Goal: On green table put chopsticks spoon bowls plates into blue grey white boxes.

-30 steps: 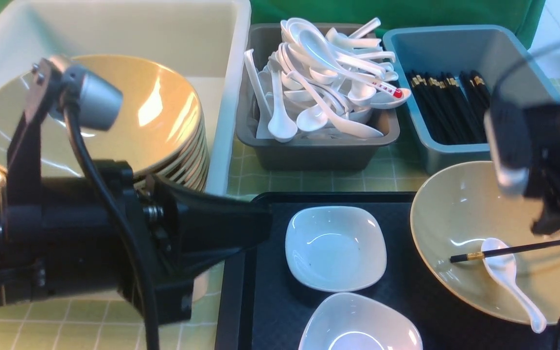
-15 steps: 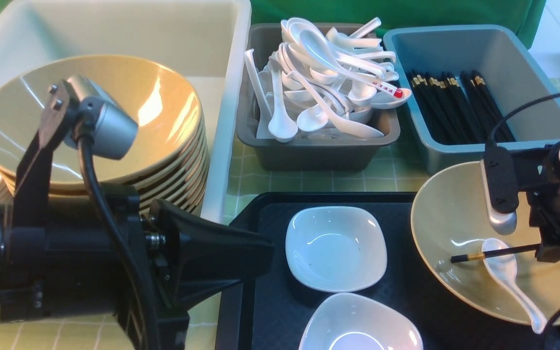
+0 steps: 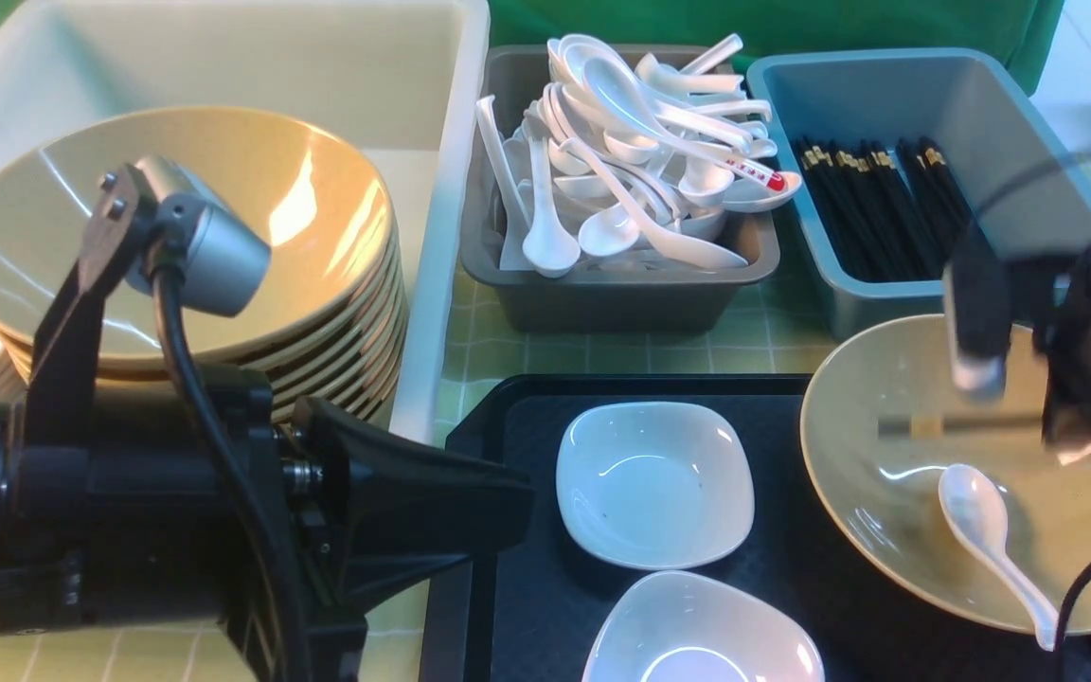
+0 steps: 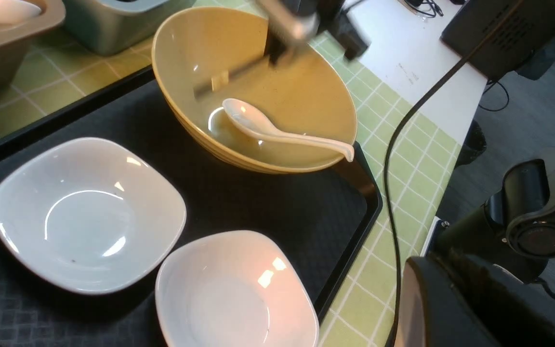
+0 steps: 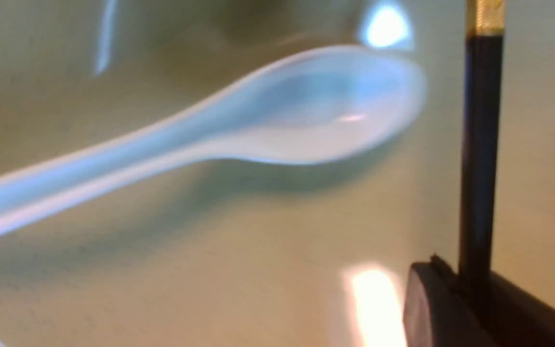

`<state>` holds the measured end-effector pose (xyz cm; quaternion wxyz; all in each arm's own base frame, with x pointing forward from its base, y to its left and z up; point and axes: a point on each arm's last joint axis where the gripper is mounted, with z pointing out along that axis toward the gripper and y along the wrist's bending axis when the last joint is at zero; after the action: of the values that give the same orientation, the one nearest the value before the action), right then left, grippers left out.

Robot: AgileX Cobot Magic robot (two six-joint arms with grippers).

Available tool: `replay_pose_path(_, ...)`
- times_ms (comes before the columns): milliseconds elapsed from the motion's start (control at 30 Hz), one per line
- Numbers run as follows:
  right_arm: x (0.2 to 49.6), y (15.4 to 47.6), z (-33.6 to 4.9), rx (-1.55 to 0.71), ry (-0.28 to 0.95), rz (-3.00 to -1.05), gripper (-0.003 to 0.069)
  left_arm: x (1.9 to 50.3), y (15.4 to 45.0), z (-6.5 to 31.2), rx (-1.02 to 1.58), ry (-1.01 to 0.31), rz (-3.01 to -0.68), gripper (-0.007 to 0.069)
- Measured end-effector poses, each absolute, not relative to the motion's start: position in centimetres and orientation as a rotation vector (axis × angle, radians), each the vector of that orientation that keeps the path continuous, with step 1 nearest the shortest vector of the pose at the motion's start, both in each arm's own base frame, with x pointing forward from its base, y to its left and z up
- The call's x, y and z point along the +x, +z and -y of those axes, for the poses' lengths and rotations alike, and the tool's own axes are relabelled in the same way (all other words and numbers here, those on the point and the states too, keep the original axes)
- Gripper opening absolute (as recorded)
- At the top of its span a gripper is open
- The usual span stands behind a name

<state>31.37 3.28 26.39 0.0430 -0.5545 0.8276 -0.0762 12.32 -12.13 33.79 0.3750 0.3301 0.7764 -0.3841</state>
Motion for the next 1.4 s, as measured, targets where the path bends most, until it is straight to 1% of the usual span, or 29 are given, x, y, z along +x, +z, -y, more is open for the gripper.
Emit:
replay_pose_path(100, 32.6, 29.9, -3.0, -1.371, -0.263, -2.566, 0.0048, 12.3, 33.8, 12.1, 0.845, -0.983, -1.987, -0.0001)
replay_pose_path(133, 33.4, 31.3, -2.8, -1.189, -0.255, -2.58, 0.0048, 12.3, 33.8, 12.1, 0.845, -0.983, -1.988, -0.0001)
replay_pose_path(233, 35.9, 33.4, -2.2, -0.789, -0.166, -2.591, 0.0048, 12.4, 33.8, 12.1, 0.833, -0.974, -1.984, -0.0001)
replay_pose_path(267, 37.6, 33.8, -1.8, -0.624, -0.118, -2.575, 0.0048, 12.5, 33.8, 12.1, 0.826, -0.969, -1.981, -0.0001)
replay_pose_path(333, 40.7, 33.3, -1.0, -0.34, -0.02, -2.539, 0.0048, 12.7, 33.9, 12.0, 0.809, -0.957, -1.973, -0.0001)
replay_pose_path(400, 41.8, 32.9, -0.8, -0.266, 0.008, -2.526, 0.0048, 12.8, 33.9, 12.0, 0.797, -0.952, -1.971, -0.0001)
replay_pose_path(433, 43.5, 32.1, -0.3, -0.148, 0.045, -2.504, 0.0048, 12.9, 34.0, 12.0, 0.78, -0.946, -1.968, -0.0001)
replay_pose_path(467, 44.0, 31.8, -0.3, -0.135, 0.05, -2.497, 0.0048, 12.9, 34.0, 12.0, 0.778, -0.944, -1.968, -0.0001)
replay_pose_path(500, 45.9, 30.6, 0.1, -0.034, 0.076, -2.471, 0.0048, 13.1, 34.1, 11.9, 0.76, -0.934, -1.962, -0.0001)
replay_pose_path(533, 46.7, 29.8, 0.3, 0.017, 0.091, -2.454, 0.0049, 13.2, 34.1, 11.9, 0.75, -0.926, -1.957, -0.0001)
replay_pose_path(567, 46.8, 29.8, 0.3, 0.018, 0.089, -2.454, 0.005, 13.2, 34.1, 11.9, 0.75, -0.926, -1.957, -0.0001)
replay_pose_path(667, 49.4, 26.8, 0.5, 0.165, 0.14, -2.405, 0.0064, 13.4, 34.2, 11.8, 0.72, -0.907, -1.944, -0.0001)
replay_pose_path(767, 50.4, 25.0, 0.5, 0.225, 0.163, -2.403, 0.0095, 13.6, 34.3, 11.8, 0.708, -0.901, -1.939, -0.0001)
replay_pose_path(833, 50.6, 24.3, 0.5, 0.231, 0.164, -2.422, 0.014, 13.6, 34.3, 11.8, 0.707, -0.901, -1.938, -0.0001)
replay_pose_path(900, 50.3, 24.2, 0.6, 0.224, 0.16, -2.455, 0.0202, 13.6, 34.3, 11.8, 0.706, -0.901, -1.939, -0.0001)
replay_pose_path(933, 50.1, 24.4, 0.8, 0.214, 0.156, -2.476, 0.0244, 13.6, 34.3, 11.8, 0.703, -0.903, -1.941, -0.0001)
replay_pose_path(1000, 49.3, 25.4, 1.2, 0.195, 0.145, -2.507, 0.0305, 13.6, 34.3, 11.8, 0.699, -0.906, -1.943, -0.0001)
replay_pose_path(1067, 48.0, 27.5, 1.6, 0.155, 0.126, -2.522, 0.0358, 13.6, 34.3, 11.8, 0.696, -0.909, -1.945, -0.0001)
replay_pose_path(1100, 47.9, 27.9, 1.6, 0.143, 0.126, -2.514, 0.0363, 13.6, 34.3, 11.8, 0.696, -0.909, -1.945, -0.0001)
replay_pose_path(1133, 46.3, 30.4, 1.7, 0.095, 0.109, -2.504, 0.0395, 13.5, 34.3, 11.8, 0.697, -0.913, -1.948, -0.0001)
replay_pose_path(1167, 45.0, 32.2, 1.6, 0.055, 0.101, -2.502, 0.0409, 13.5, 34.2, 11.8, 0.702, -0.917, -1.951, -0.0001)
replay_pose_path(1200, 43.2, 34.3, 1.1, -0.005, 0.09, -2.489, 0.0417, 13.4, 34.2, 11.8, 0.71, -0.919, -1.956, -0.0001)
replay_pose_path(1233, 43.0, 34.9, 1.0, -0.016, 0.089, -2.476, 0.0417, 13.4, 34.2, 11.8, 0.714, -0.919, -1.958, -0.0001)
replay_pose_path(1300, 38.6, 38.2, -0.7, -0.137, 0.087, -2.471, 0.0422, 13.1, 34.1, 11.8, 0.752, -0.909, -1.965, -0.0001)
replay_pose_path(1333, 37.5, 38.8, -1.4, -0.169, 0.095, -2.478, 0.0424, 12.9, 34.0, 11.7, 0.772, -0.903, -1.968, -0.0001)
replay_pose_path(1367, 34.6, 39.8, -2.6, -0.232, 0.115, -2.506, 0.0424, 12.6, 34.0, 11.5, 0.802, -0.881, -1.972, -0.0001)
replay_pose_path(1400, 34.1, 39.5, -2.8, -0.244, 0.119, -2.535, 0.0425, 12.5, 34.0, 11.5, 0.804, -0.878, -1.97, -0.0001)
